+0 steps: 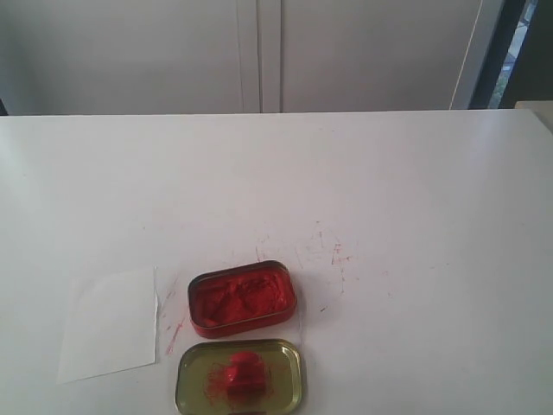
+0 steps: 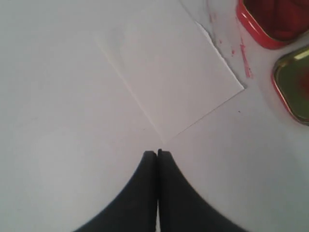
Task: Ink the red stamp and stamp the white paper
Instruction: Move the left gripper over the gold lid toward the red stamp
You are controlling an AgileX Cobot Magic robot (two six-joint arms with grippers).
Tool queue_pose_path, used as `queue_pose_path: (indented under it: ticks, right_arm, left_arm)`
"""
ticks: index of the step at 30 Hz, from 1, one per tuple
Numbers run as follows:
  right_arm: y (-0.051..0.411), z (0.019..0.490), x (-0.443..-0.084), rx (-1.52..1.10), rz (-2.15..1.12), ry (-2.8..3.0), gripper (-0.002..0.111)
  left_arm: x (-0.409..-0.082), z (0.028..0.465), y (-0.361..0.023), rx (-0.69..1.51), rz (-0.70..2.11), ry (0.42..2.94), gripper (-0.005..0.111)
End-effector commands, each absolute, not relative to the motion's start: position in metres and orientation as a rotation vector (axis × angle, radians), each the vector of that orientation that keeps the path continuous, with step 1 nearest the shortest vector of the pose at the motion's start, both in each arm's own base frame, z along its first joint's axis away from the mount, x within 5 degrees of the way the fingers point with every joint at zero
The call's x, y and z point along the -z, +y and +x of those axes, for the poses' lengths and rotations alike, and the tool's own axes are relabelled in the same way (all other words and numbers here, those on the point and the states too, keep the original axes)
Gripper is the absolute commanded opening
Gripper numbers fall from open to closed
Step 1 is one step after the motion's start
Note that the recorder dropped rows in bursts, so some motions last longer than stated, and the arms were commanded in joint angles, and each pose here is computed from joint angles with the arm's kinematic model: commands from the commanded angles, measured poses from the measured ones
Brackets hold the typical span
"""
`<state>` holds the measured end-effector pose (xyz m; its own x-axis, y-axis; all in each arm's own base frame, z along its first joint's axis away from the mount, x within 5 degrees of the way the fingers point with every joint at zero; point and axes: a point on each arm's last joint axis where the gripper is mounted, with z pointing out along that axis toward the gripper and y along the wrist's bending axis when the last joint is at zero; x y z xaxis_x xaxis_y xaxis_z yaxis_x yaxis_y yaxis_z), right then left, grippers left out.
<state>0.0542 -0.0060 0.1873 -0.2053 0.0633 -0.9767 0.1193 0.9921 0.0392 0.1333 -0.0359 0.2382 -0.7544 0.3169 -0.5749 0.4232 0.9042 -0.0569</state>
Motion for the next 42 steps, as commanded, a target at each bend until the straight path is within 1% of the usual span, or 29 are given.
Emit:
queue_pose_path:
  ticks: [1, 5, 10, 15, 20, 25, 29, 32, 38, 42]
  right_arm:
    - [-0.006, 0.054, -0.188, 0.051, 0.136, 1.76, 0.0]
    - [-0.006, 0.054, -0.188, 0.051, 0.136, 1.757, 0.0]
    - [-0.006, 0.055, -0.189, 0.052, 0.135, 1.748, 0.0]
    - [-0.006, 0.055, -0.189, 0.048, 0.139, 1.745, 0.0]
    - [-0.006, 0.055, -0.189, 0.038, 0.151, 1.744, 0.0]
    - [-0.006, 0.055, -0.189, 0.038, 0.151, 1.744, 0.0]
    - [-0.006, 0.055, -0.189, 0.038, 0.151, 1.744, 0.0]
    - [-0.006, 0.055, -0.189, 0.038, 0.151, 1.744, 0.0]
    - [-0.006, 0.055, -0.189, 0.038, 0.151, 1.744, 0.0]
    - [-0.006, 0.055, -0.189, 0.038, 0.151, 1.741, 0.0]
  left_arm:
    - [-0.244, 0.143, -0.052, 0.314, 0.658, 2.504, 0.0]
    - [-0.263, 0.145, -0.073, 0.452, 0.742, 2.467, 0.0]
    - [-0.284, 0.143, -0.096, 0.529, 0.838, 2.382, 0.0]
    - [-0.293, 0.143, -0.113, 0.612, 0.801, 2.408, 0.0]
    - [-0.292, 0.149, -0.134, 0.627, 0.895, 2.404, 0.0]
    - [-0.285, 0.159, -0.156, 0.605, 1.015, 2.445, 0.0]
    - [-0.286, 0.164, -0.174, 0.56, 1.121, 2.433, 0.0]
    - [-0.285, 0.168, -0.187, 0.44, 1.237, 2.431, 0.0]
    - [-0.274, 0.176, -0.21, 0.216, 1.38, 2.493, 0.0]
    - [-0.262, 0.176, -0.227, 0.148, 1.482, 2.484, 0.0]
